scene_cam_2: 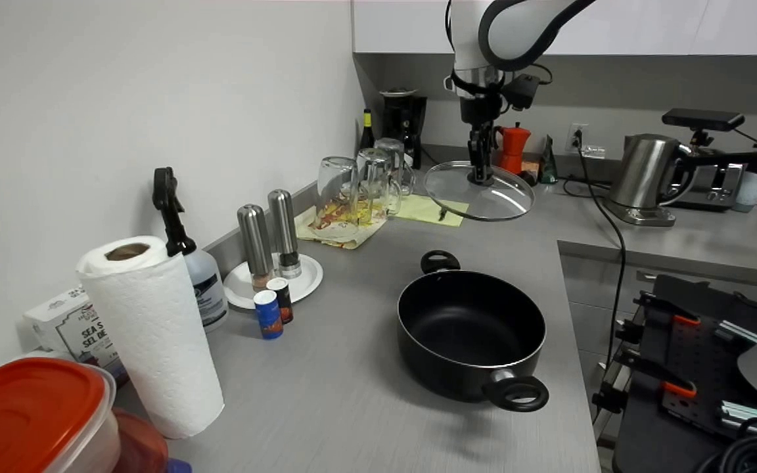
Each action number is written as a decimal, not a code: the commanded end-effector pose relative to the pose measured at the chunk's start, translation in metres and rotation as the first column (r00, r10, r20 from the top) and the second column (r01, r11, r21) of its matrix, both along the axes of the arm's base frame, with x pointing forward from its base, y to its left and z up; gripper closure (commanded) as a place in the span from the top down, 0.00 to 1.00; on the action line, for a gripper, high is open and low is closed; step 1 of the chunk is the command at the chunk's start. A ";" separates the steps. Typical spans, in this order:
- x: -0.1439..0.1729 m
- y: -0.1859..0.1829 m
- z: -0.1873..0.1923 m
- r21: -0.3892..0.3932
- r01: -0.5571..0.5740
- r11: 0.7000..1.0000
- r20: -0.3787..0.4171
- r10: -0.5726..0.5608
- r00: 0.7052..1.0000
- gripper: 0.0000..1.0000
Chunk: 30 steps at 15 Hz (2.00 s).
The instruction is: Put the lid on the black pot
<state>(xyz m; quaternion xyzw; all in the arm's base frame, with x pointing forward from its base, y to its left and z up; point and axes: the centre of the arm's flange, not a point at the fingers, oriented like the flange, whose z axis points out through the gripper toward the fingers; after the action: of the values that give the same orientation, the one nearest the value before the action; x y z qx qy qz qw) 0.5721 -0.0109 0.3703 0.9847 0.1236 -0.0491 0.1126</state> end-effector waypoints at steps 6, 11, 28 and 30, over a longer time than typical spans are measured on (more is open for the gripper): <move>-0.047 0.100 -0.005 -0.024 -0.220 0.975 -0.029 0.219 0.975 0.25; -0.065 0.138 -0.027 -0.018 -0.294 0.956 -0.072 0.292 0.954 0.25; -0.101 0.231 -0.074 0.016 -0.501 0.865 -0.112 0.499 0.859 0.25; -0.103 0.237 -0.079 0.023 -0.512 0.859 -0.118 0.511 0.852 0.25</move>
<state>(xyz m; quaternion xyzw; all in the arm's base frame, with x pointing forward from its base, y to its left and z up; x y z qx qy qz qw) 0.4708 0.2176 0.2903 0.9194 0.3664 -0.0842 0.1152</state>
